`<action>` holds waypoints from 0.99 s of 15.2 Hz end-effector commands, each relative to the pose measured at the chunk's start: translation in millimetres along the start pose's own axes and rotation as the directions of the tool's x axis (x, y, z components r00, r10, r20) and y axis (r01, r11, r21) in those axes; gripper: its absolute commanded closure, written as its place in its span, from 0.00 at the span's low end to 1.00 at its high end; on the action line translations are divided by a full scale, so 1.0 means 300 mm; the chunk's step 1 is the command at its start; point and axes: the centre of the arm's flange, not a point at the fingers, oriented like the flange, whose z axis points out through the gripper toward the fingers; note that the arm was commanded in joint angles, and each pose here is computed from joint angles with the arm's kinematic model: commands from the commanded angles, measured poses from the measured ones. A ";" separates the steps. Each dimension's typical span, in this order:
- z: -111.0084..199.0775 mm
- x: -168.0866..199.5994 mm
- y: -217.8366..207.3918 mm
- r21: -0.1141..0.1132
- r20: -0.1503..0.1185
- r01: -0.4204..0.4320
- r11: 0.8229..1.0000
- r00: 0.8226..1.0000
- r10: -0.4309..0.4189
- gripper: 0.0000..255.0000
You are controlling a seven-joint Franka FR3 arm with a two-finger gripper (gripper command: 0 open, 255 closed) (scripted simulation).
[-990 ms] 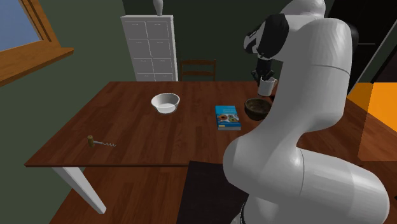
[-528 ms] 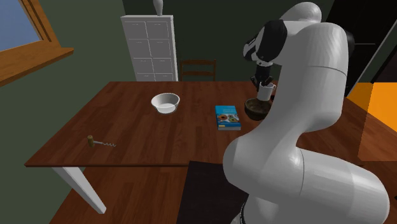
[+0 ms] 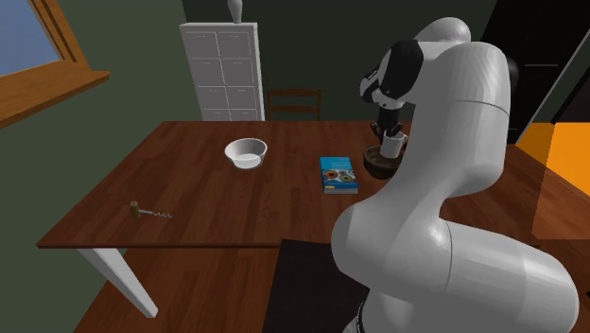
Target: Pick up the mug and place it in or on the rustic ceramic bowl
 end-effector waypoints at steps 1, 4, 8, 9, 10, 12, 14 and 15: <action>0.024 -0.002 -0.004 0.000 -0.001 0.000 1.000 1.000 0.000 1.00; 0.024 -0.002 -0.004 0.000 -0.001 0.000 1.000 1.000 0.000 1.00; 0.024 -0.002 -0.004 0.000 -0.001 0.000 1.000 1.000 0.000 1.00; 0.024 -0.002 -0.004 0.000 -0.001 0.000 1.000 1.000 0.000 0.00; 0.024 -0.002 -0.004 0.000 -0.001 0.000 1.000 1.000 0.000 0.00; 0.024 -0.002 -0.004 0.000 -0.001 0.000 1.000 1.000 0.000 0.00; 0.024 -0.002 -0.004 0.000 -0.001 0.000 1.000 1.000 0.000 0.00; -0.020 -0.002 -0.004 0.000 -0.001 0.000 1.000 1.000 0.000 0.00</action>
